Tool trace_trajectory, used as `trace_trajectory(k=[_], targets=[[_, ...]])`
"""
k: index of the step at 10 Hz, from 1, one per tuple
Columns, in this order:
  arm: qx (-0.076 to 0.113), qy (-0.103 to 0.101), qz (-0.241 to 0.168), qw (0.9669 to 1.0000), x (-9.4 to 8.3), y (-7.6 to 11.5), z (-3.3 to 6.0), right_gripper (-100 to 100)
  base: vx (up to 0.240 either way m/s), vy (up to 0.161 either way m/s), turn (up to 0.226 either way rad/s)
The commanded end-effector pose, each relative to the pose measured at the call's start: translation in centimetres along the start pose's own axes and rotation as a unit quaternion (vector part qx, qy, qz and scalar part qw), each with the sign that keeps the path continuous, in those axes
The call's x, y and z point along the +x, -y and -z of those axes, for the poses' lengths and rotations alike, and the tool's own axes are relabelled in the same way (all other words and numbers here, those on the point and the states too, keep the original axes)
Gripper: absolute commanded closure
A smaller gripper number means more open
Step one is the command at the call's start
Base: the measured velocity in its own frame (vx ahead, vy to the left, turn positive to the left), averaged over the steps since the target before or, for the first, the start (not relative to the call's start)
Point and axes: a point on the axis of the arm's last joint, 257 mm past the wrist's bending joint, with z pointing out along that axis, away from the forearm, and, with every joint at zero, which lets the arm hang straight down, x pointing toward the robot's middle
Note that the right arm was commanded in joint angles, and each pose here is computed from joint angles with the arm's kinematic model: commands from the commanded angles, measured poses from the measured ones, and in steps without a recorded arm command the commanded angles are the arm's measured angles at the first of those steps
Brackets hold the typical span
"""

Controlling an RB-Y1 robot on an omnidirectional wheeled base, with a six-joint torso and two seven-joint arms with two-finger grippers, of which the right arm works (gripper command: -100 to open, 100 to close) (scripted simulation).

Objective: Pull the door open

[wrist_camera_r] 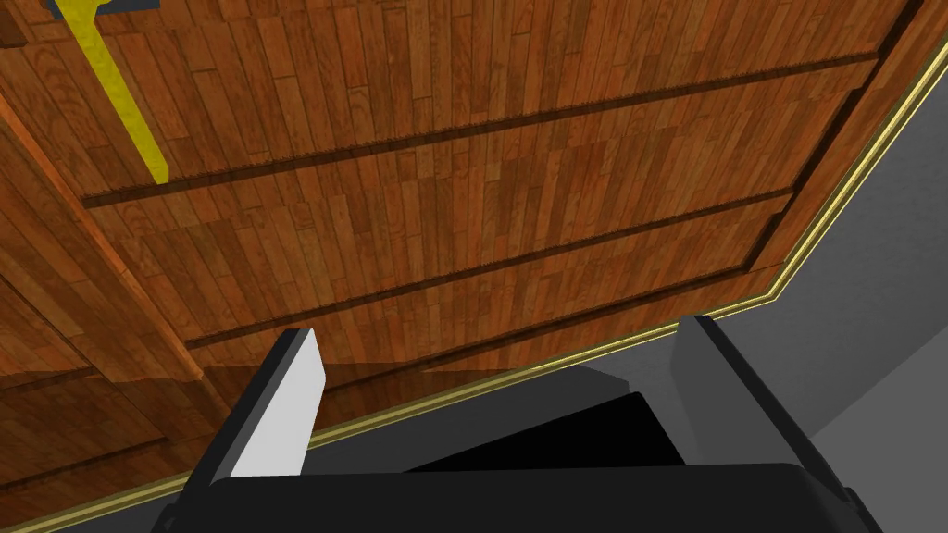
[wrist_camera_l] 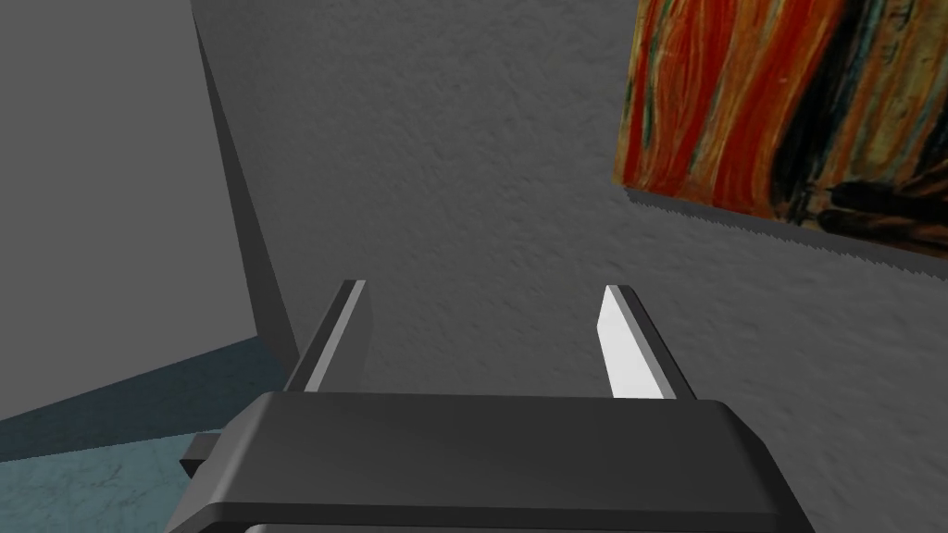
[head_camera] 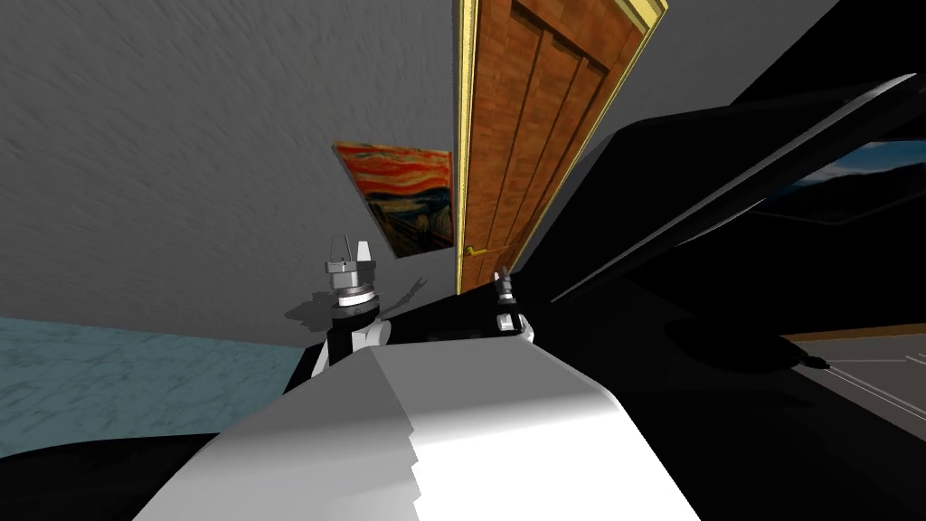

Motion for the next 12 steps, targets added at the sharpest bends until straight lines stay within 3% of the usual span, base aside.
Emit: trace_trajectory(k=[1, 8, 12], targets=[[0.016, 0.0, 0.0, 0.9999, -0.3, 1.5, 0.46, -100, 0.037, -0.021, 0.153], [0.053, -0.002, 0.003, 0.9986, -1.4, 5.1, 1.11, -100, 0.045, -0.034, 0.116], [0.082, 0.001, 0.006, 0.9966, -2.3, 7.5, 2.17, -100, 0.042, -0.033, 0.1]])
